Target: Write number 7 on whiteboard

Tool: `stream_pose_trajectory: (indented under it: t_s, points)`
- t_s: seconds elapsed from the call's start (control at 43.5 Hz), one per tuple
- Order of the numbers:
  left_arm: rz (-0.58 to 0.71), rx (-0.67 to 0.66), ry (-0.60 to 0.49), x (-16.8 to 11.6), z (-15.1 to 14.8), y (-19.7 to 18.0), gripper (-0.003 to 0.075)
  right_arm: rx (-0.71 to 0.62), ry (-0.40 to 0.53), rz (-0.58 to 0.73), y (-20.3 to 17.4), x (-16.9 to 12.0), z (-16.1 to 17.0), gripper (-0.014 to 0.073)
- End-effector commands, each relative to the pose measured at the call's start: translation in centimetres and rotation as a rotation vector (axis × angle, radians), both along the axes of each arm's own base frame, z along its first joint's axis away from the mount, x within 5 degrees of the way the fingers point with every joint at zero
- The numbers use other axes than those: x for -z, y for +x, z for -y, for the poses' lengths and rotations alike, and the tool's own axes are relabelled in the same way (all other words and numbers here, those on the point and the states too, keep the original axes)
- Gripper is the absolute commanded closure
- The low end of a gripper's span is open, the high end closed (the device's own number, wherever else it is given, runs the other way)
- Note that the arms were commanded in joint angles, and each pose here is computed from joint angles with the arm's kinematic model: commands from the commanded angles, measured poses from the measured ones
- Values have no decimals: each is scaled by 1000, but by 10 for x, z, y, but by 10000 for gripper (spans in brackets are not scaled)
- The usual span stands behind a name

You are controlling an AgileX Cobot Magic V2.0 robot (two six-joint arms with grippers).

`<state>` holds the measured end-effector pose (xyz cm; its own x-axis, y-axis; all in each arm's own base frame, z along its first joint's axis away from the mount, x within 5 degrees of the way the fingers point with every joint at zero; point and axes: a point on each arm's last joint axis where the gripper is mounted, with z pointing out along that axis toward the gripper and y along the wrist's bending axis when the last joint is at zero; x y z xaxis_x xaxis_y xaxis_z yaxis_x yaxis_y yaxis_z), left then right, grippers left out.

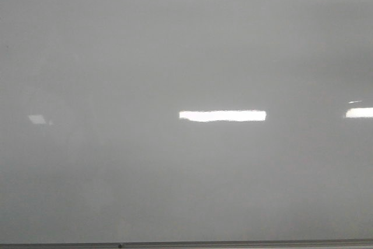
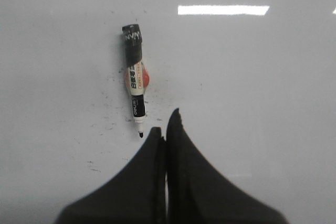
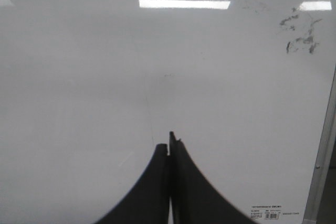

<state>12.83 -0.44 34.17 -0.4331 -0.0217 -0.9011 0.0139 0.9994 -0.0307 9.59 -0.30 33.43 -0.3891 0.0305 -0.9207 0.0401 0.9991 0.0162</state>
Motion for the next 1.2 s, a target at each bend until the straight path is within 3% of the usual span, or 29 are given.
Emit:
stream_pose_trajectory:
  t_s: [0.0, 0.092, 0.161, 0.253, 0.368, 0.391, 0.506, 0.805, 1.035, 1.173]
  points:
    - [52, 3, -11, -9, 1, 12, 741, -19, -43, 61, 8, -11, 0, 661]
    - [7, 3, -9, -3, 2, 22, 738, -58, -58, 47, 11, -9, -4, 642]
    - [-28, 3, -3, 2, 2, 29, 709, -94, -72, 32, 13, -8, -7, 575]
    - [-70, 2, 1, 9, 2, 38, 582, -119, -72, 13, 16, -6, -10, 396]
    - [-117, 2, 16, 16, 2, 49, 337, -126, -72, -1, 20, -4, -11, 122]
    - [-131, 2, 25, 19, 2, 52, 277, -126, -72, -2, 21, -4, -11, 82]
    - [-188, 1, 39, 22, 2, 65, 146, -127, -72, 1, 23, -4, -11, -23]
    - [-298, -70, 10, 33, -11, 114, 143, -127, -73, -1, 26, -3, -11, -18]
    - [-276, -81, 4, 45, -16, 144, 149, -127, -73, -1, 26, -3, -11, -18]
    - [-240, -78, 3, 51, -16, 155, 203, -127, -73, -1, 26, -3, -11, -18]
